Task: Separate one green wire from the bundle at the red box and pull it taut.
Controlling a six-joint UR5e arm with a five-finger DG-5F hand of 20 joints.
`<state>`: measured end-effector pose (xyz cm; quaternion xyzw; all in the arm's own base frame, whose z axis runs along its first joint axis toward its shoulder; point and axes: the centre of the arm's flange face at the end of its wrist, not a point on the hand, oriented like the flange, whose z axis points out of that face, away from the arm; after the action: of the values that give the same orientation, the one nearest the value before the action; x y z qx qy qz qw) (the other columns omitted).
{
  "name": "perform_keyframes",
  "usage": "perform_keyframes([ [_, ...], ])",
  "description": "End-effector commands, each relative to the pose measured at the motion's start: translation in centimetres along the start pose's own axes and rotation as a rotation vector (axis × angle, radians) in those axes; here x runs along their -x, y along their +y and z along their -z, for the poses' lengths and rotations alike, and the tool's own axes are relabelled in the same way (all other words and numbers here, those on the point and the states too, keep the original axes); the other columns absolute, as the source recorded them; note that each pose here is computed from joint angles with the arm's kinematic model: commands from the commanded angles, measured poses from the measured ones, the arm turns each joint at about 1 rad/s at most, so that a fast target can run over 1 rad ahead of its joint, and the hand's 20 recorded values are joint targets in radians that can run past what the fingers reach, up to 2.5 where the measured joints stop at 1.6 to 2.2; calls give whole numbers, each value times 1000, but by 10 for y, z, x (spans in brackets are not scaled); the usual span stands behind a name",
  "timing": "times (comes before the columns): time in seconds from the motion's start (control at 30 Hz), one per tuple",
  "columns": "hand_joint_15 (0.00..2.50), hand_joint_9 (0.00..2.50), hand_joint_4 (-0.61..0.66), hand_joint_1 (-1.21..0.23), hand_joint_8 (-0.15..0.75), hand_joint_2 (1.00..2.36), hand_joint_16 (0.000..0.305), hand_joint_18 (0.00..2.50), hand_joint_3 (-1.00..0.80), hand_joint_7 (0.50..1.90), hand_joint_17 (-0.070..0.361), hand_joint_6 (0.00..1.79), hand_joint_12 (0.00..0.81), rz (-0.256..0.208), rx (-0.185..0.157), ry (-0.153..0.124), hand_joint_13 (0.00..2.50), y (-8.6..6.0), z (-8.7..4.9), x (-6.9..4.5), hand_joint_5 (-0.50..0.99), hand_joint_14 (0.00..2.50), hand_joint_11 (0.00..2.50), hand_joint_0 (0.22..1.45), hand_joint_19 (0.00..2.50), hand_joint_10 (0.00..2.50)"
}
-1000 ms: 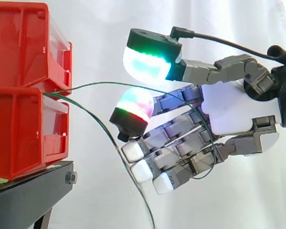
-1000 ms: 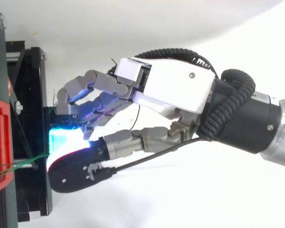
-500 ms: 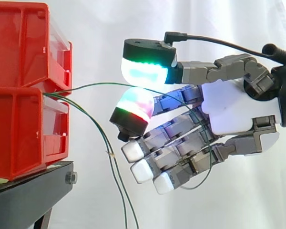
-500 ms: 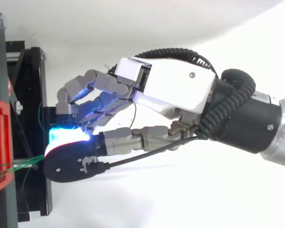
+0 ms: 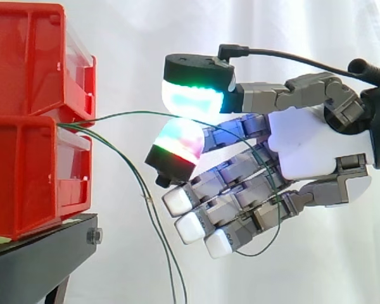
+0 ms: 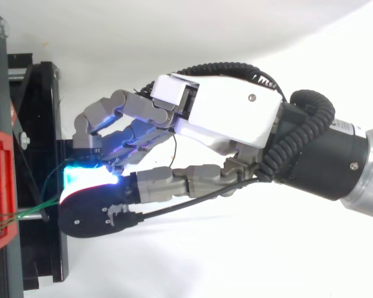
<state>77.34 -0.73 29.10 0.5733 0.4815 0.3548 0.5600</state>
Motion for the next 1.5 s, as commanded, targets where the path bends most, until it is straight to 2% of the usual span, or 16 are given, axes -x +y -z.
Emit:
perform_keyframes([
  [0.0,551,933,17,-712,298,1031,58,725,-121,1069,130,907,366,3,0,-1,884,0,0,-1,-200,22,795,624,474,28],
  [0.2,545,956,-55,-724,294,1034,57,731,-60,1107,129,924,364,9,-3,0,892,-3,0,0,-201,20,801,643,462,28],
  [0.3,544,959,-73,-725,293,1036,57,735,-38,1112,128,930,363,20,-21,1,892,-14,3,0,-197,22,795,643,462,28],
  [0.33,546,964,-81,-724,295,1036,57,736,-32,1127,128,930,362,26,-34,8,896,-23,5,-1,-197,20,790,644,464,27],
  [0.4,548,971,-102,-723,294,1035,57,735,-22,1150,128,931,362,28,-39,10,897,-33,7,-2,-194,22,796,645,464,27],
  [0.43,555,978,-114,-722,293,1034,57,735,-19,1156,128,932,361,21,-31,9,898,-40,7,-3,-193,21,792,648,462,28],
  [0.5,547,982,-132,-721,295,1035,56,735,-10,1175,127,933,360,12,-20,10,898,-46,7,-5,-192,20,795,648,463,28],
  [0.53,546,997,-138,-725,296,1034,56,733,-3,1221,127,931,360,-1,4,10,898,-49,5,-6,-191,22,804,654,465,26],
  [0.73,541,1010,-144,-727,294,1033,56,735,8,1214,127,936,360,-32,64,4,903,-55,1,-9,-188,20,795,655,464,26],
  [0.83,546,1009,-150,-726,294,1033,56,735,0,1202,126,937,360,-34,72,5,902,-57,1,-10,-187,22,792,657,465,28],
  [1.0,547,1015,-155,-727,288,1032,56,734,-2,1194,126,936,359,-31,67,7,911,-60,2,-11,-187,21,790,656,473,29],
  [1.07,548,1016,-152,-727,292,1032,56,734,-2,1203,126,935,362,-21,54,8,911,-67,5,-10,-187,22,788,656,473,28],
  [1.17,544,1016,-148,-727,289,1033,56,732,-3,1197,126,934,364,-6,21,12,908,-87,12,-9,-187,22,793,655,465,26],
  [1.23,550,1016,-143,-727,293,1033,56,731,-4,1196,126,934,362,-15,37,11,907,-94,13,-9,-187,21,785,655,465,27],
  [1.37,546,1014,-136,-726,291,1033,56,727,-4,1199,126,933,366,-34,75,8,905,-90,9,-12,-186,22,789,652,470,28],
  [1.47,541,1014,-132,-725,294,1033,56,726,-4,1199,126,932,365,-37,82,9,905,-90,9,-13,-186,20,787,650,473,28],
])
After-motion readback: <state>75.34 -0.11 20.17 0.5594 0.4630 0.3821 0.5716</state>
